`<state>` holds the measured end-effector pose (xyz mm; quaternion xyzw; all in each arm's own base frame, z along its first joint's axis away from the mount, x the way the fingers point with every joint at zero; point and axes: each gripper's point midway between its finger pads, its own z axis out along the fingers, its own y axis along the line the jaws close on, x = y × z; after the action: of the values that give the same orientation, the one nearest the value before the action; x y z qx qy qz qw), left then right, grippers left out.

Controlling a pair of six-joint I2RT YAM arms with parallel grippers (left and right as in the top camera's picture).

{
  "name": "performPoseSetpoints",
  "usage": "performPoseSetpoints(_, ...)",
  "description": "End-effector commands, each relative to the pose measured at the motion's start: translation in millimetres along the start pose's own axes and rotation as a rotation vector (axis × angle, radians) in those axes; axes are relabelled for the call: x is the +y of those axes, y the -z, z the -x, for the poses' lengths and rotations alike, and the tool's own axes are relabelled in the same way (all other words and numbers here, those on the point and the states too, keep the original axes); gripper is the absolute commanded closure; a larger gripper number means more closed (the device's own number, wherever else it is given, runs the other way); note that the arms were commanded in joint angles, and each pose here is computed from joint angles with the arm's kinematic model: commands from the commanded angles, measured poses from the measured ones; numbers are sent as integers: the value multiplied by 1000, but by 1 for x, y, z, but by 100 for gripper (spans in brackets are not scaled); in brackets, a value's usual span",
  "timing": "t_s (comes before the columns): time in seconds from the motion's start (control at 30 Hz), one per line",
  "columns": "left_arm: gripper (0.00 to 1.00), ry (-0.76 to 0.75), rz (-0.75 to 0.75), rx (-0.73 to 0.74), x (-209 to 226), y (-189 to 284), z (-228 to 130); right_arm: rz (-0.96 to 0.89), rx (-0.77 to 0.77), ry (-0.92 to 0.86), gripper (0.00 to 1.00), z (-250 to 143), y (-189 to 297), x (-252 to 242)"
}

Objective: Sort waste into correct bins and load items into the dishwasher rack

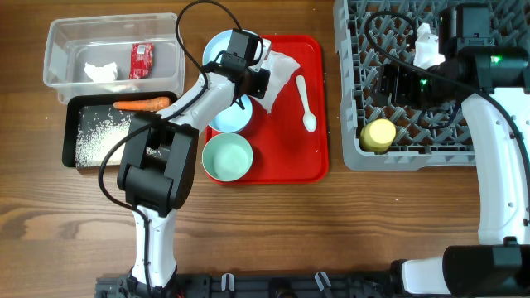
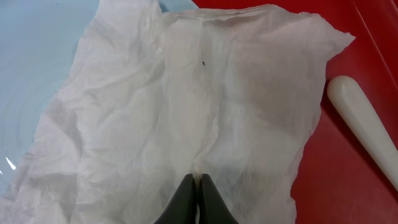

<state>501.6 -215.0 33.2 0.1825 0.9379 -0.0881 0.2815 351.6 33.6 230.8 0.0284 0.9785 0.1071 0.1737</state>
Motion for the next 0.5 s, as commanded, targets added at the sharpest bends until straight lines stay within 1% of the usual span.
performPoseSetpoints(0.0,96,-8,-18,-22,-5,8,8,12,-10,-6,7,3,3,4)
performPoseSetpoints(0.17,96,-6,-24,-91,-11,36,31,12,-10,-6,7,3,3,4)
performPoseSetpoints(0.3,96,20,-28,-169,-13,71,56,12,-10,-6,7,3,3,4)
performPoseSetpoints(0.47,96,19,-30,-274,-14,119,84,13,-11,-6,7,3,3,4)
